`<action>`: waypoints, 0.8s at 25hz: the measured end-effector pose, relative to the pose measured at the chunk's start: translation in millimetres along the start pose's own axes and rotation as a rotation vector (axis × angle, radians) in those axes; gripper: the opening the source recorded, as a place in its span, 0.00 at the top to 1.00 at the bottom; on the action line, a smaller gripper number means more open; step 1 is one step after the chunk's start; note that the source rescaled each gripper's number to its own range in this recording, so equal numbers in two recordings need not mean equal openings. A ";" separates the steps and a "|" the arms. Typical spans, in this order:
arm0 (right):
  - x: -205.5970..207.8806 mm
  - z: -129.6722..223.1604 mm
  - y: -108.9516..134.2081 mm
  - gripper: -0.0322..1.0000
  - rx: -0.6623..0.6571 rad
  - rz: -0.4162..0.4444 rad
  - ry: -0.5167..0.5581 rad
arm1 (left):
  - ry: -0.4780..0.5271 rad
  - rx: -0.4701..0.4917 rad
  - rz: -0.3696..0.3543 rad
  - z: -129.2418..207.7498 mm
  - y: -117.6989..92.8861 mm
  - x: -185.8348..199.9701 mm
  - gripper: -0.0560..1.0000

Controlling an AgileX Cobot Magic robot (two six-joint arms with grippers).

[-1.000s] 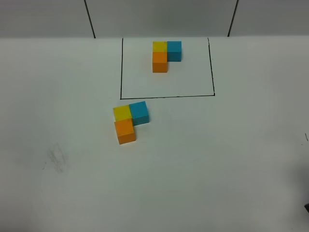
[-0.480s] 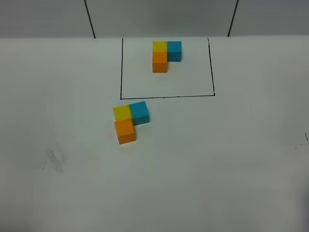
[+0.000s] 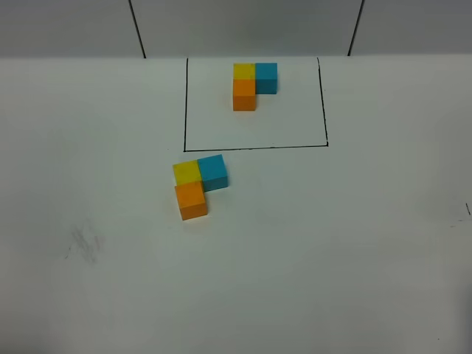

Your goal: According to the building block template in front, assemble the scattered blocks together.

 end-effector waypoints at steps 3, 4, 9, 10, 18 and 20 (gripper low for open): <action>7.9 4.0 -3.9 0.96 -0.044 0.037 -0.051 | 0.000 0.000 0.000 0.0 0.0 0.0 0.94; 11.0 6.0 -5.8 0.96 -0.067 0.055 -0.070 | 0.000 0.000 0.000 0.0 0.0 0.0 0.94; 32.7 19.8 -10.1 0.96 -0.167 0.166 -0.213 | 0.000 0.000 0.000 0.0 0.0 0.0 0.94; 36.8 22.7 -9.8 0.96 -0.181 0.187 -0.242 | 0.000 0.000 0.000 0.0 0.0 0.0 0.94; 56.1 40.8 -4.9 0.96 -0.243 0.311 -0.396 | 0.000 0.000 0.000 0.0 0.0 0.0 0.94; 59.1 43.7 -3.6 0.96 -0.255 0.332 -0.422 | 0.000 0.000 0.000 0.0 0.0 0.0 0.94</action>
Point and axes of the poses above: a point on each arm's last joint axis where the gripper is mounted, x pointing back along that axis away from the gripper, y along the wrist's bending axis when the last joint is at zero, z = x × y, the point moved 3 cm from there along -x, pointing out along that axis toward the gripper, and after that the axes turned 8 degrees about x, right-handed, at the moved point
